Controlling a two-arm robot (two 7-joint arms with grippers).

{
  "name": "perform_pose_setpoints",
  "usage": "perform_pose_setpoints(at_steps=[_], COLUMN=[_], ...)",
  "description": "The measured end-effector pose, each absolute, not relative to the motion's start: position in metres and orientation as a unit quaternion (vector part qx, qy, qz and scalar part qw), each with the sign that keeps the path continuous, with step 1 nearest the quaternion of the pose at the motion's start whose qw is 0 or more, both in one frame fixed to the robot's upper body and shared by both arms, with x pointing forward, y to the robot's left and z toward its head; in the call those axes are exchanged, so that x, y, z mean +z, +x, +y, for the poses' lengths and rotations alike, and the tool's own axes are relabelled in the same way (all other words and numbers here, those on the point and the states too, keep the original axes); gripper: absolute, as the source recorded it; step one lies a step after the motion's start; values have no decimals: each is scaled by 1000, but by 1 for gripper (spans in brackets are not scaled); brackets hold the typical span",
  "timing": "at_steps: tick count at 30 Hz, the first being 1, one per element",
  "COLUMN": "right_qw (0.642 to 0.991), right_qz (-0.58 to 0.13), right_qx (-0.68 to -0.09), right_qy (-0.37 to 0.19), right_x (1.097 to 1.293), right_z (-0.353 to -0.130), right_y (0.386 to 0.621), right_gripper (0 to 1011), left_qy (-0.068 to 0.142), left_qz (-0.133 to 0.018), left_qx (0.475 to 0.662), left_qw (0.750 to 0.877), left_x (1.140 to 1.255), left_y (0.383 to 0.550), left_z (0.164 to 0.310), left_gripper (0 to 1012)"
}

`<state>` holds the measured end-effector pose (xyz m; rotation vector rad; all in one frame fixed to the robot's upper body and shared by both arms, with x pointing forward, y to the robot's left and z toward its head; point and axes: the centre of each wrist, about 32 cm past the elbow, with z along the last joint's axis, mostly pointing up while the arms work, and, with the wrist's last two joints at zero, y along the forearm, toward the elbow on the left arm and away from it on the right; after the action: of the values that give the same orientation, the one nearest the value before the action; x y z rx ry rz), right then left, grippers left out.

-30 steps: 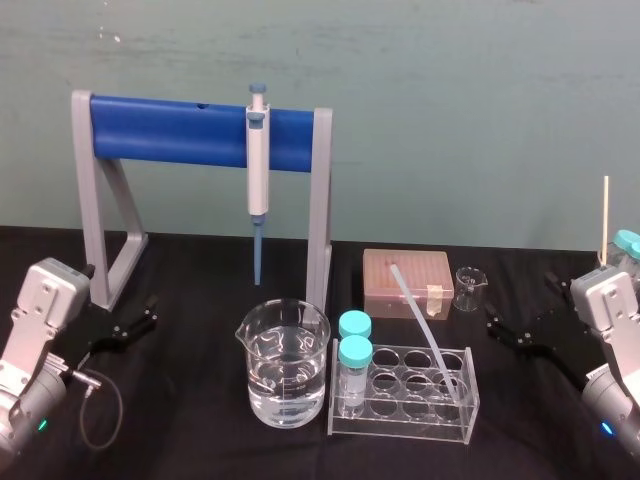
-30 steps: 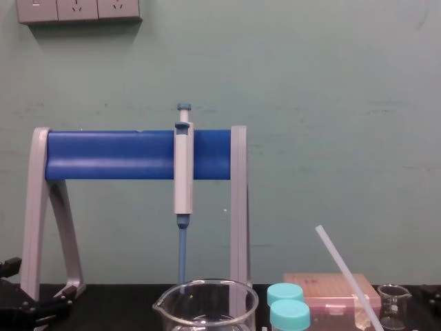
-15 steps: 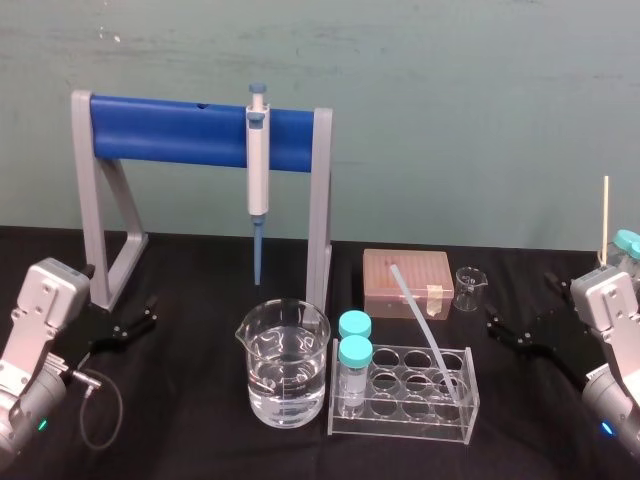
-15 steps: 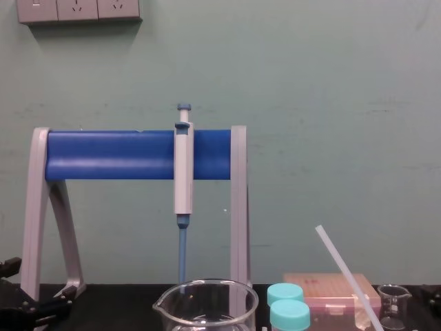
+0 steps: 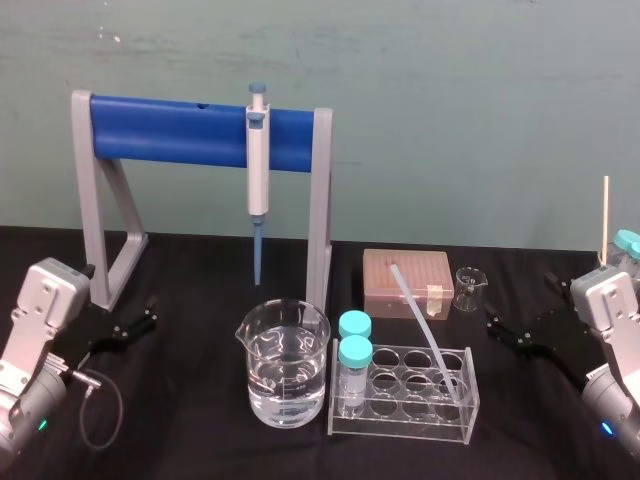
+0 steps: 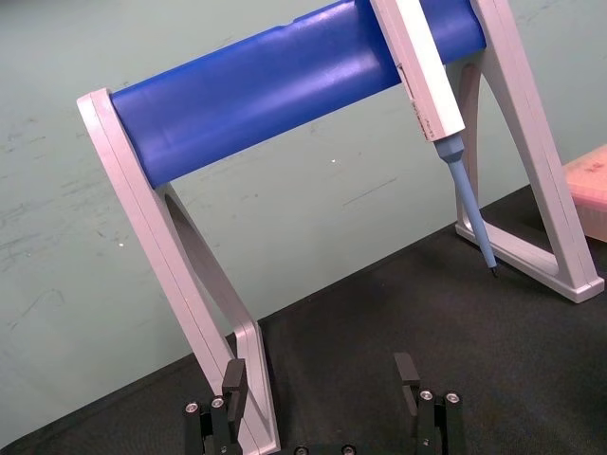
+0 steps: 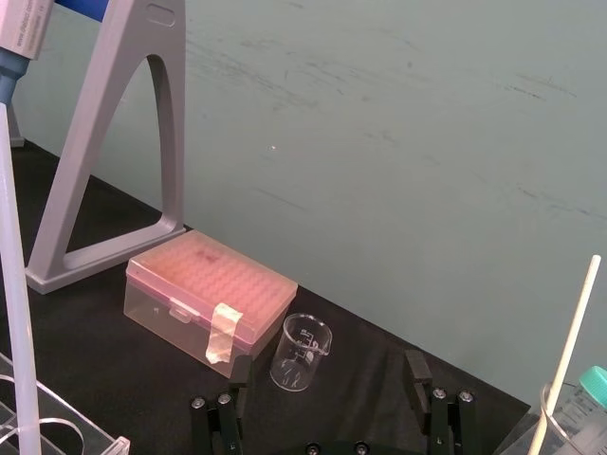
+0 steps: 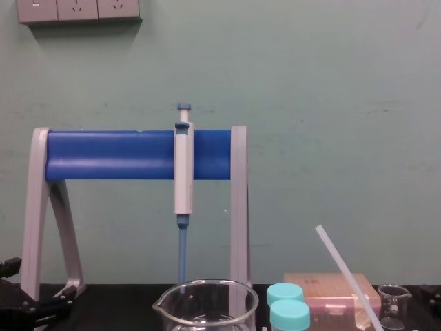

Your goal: Pick up the stirring rod with one hand, then place it down.

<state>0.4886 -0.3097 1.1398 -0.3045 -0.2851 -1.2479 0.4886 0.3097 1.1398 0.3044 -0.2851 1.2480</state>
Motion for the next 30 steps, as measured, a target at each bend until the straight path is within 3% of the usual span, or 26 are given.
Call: perform_pose_setpoints(at_steps=[24, 30], right_qw=[791, 789], right_qz=[-134, -153], right_qx=[-581, -584], right_qy=[-141, -114], right_x=[1140, 1146], right_z=[-310, -308], right_y=[489, 488], right_gripper=[1004, 1004], left_qy=[141, 141], left_qz=[-132, -132], left_qx=[580, 580], left_qw=[791, 791], left_x=[1140, 1140], left_y=[489, 489], left_z=[310, 310], left_gripper=[1001, 1000])
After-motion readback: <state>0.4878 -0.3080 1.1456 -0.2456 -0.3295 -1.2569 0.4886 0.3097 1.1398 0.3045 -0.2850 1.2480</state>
